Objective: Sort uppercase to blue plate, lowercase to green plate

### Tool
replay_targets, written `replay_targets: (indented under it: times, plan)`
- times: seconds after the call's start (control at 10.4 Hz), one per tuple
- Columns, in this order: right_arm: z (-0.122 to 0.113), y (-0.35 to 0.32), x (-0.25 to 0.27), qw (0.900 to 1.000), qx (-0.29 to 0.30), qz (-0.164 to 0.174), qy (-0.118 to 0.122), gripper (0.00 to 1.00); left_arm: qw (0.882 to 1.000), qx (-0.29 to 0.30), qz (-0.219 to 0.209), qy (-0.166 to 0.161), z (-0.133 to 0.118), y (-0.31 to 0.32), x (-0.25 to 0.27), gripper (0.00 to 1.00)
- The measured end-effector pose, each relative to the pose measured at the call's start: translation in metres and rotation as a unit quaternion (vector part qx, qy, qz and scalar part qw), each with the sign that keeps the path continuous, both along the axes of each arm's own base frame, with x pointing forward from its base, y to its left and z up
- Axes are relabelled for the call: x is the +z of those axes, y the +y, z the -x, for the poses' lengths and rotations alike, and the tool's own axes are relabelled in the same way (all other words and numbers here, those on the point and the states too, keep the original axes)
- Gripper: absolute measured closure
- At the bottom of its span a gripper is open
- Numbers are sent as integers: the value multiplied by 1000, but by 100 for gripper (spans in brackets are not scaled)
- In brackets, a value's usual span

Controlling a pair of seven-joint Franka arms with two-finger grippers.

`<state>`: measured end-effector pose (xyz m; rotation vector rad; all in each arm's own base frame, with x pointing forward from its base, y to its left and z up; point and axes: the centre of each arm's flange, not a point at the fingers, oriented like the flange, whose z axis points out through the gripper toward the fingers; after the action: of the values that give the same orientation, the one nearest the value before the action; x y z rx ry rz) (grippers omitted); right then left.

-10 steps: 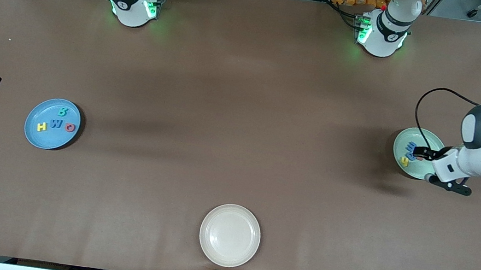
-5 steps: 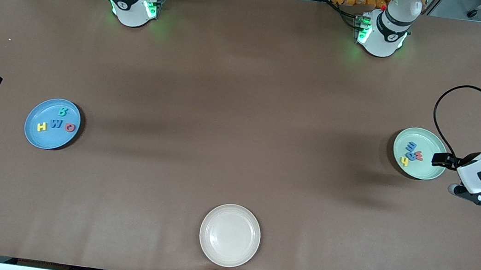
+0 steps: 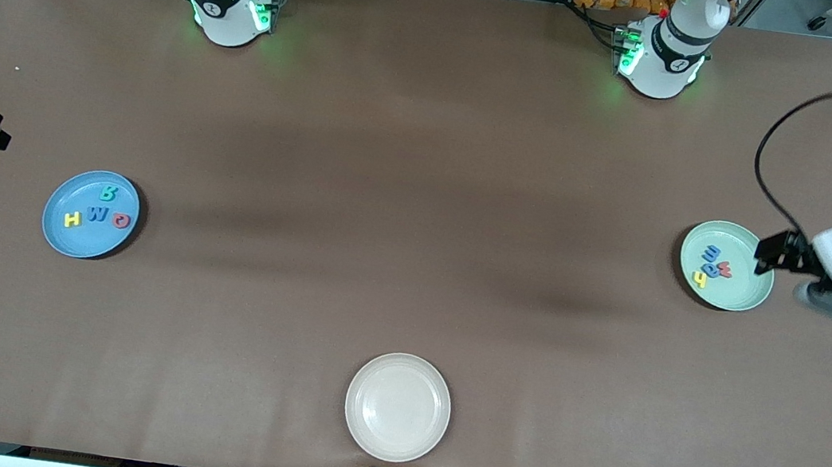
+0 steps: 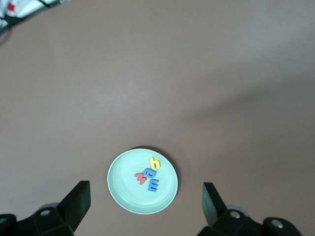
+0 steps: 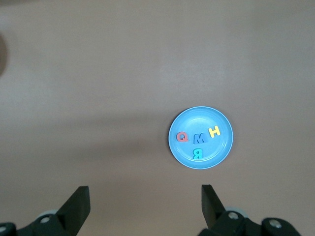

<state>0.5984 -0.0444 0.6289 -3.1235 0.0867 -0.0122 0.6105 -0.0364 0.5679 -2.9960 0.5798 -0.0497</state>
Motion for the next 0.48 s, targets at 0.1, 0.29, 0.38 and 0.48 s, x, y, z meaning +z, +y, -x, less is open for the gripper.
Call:
replay_targets:
  times: [0.1,0.29,0.38,0.48]
  plan:
    - [0,0,0,1000,0,0,0,0,1000,7,6,-15,11,-3,26,0]
    - [0,0,-1,1000,-1,0,-8,0,998,42,43,-24,31,6,60,0]
    - [2,-1,-3,1000,-2,0,-15,0,995,74,63,-22,39,12,68,0]
    - [6,-1,-6,1000,-2,-1,-16,0,991,110,73,-21,44,16,74,0]
